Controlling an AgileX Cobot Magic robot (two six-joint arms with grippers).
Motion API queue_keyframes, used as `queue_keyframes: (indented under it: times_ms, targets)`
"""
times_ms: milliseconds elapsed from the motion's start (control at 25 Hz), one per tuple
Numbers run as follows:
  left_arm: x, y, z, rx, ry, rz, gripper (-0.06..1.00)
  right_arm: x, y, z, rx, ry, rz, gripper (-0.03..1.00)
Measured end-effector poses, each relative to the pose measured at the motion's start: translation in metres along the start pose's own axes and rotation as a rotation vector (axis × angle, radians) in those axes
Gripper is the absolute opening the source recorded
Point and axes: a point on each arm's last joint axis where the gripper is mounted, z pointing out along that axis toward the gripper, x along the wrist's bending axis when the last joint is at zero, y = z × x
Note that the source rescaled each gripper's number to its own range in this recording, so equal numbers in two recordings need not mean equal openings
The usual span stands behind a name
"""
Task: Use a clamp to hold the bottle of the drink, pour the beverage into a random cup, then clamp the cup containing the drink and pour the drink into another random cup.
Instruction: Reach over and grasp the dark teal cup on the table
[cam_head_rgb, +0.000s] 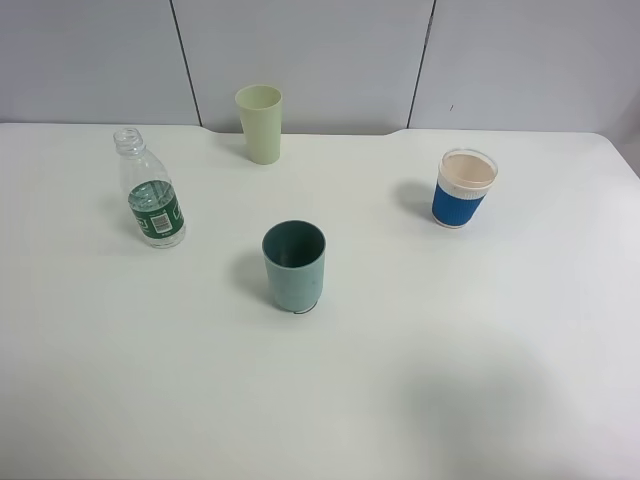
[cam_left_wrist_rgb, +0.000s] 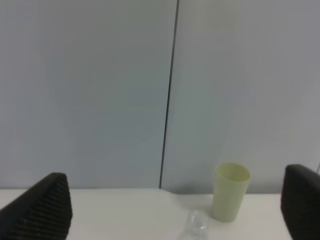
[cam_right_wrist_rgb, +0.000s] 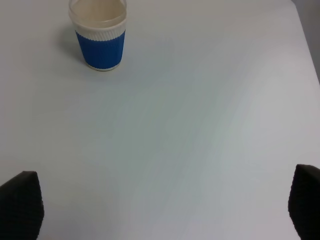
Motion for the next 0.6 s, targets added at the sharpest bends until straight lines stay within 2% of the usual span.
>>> queue_keyframes:
  times_ms: [160,240,440,600]
  targets:
    - [0.001,0.004,-0.029,-0.050,0.000,0.012,0.69,0.000,0.000,0.000,0.000,0.000,0.000,1.00]
    - [0.002,0.004,-0.037,-0.044,0.006,0.033,0.69,0.000,0.000,0.000,0.000,0.000,0.000,1.00]
    - [0.004,-0.005,-0.040,0.079,0.030,0.095,0.69,0.000,0.000,0.000,0.000,0.000,0.000,1.00]
    - [0.004,-0.010,-0.042,0.152,0.048,0.095,0.70,0.000,0.000,0.000,0.000,0.000,0.000,1.00]
